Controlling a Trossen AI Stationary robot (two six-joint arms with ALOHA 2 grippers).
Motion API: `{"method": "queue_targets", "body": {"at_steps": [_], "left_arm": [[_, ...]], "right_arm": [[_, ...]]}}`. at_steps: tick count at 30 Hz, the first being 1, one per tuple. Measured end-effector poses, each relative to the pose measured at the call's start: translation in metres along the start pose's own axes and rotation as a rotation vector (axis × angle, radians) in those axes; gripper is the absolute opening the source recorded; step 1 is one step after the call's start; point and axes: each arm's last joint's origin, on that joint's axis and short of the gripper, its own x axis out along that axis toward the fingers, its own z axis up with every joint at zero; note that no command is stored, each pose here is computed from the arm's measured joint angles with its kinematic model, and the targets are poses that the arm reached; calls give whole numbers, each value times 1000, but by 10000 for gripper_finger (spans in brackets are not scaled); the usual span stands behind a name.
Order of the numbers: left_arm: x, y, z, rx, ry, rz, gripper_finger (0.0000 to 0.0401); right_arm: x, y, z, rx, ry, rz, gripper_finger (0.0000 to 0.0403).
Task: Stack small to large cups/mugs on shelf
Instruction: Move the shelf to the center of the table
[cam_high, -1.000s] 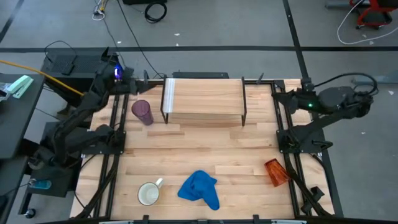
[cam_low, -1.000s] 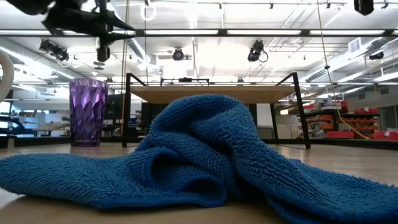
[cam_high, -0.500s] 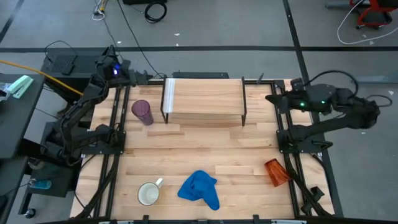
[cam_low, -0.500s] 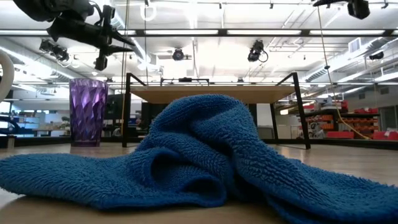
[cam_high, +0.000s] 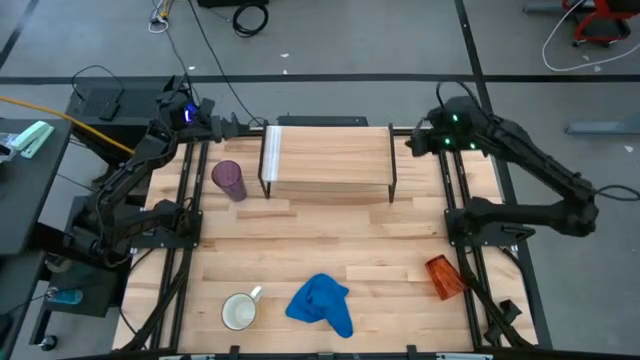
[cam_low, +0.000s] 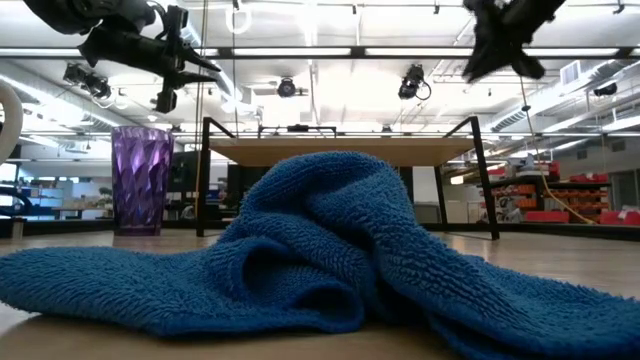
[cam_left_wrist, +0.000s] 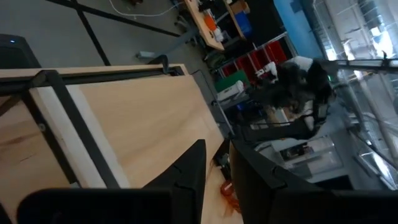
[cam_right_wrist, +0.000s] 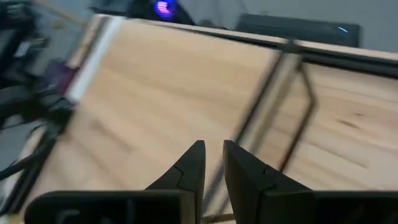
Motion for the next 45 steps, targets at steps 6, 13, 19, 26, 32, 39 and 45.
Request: {"method": "queue_targets", "body": {"at_steps": [6,13,19,26,32,39,45], "left_arm": [[0,16,1,-13,14,77,81],[5,47,8,-95,88,64,96],[1,60,10,-105,102,71,100],[3,60,8,-114,118,70,101],[7,58,5,-126,144,60,99],[17,53,-1,-117,171,67,98],[25,55,-5,-130,198,90,98]], "right_arm": [[28,-23,21,104,119,30,64],[64,-40,36,107,246,94,64],[75,-54,42,150,273,82,64],[74,-56,43,147,267,79,64],[76,-52,41,143,276,86,65],[91,-53,42,148,301,65,65],[102,-50,45,127,290,93,65]]}}
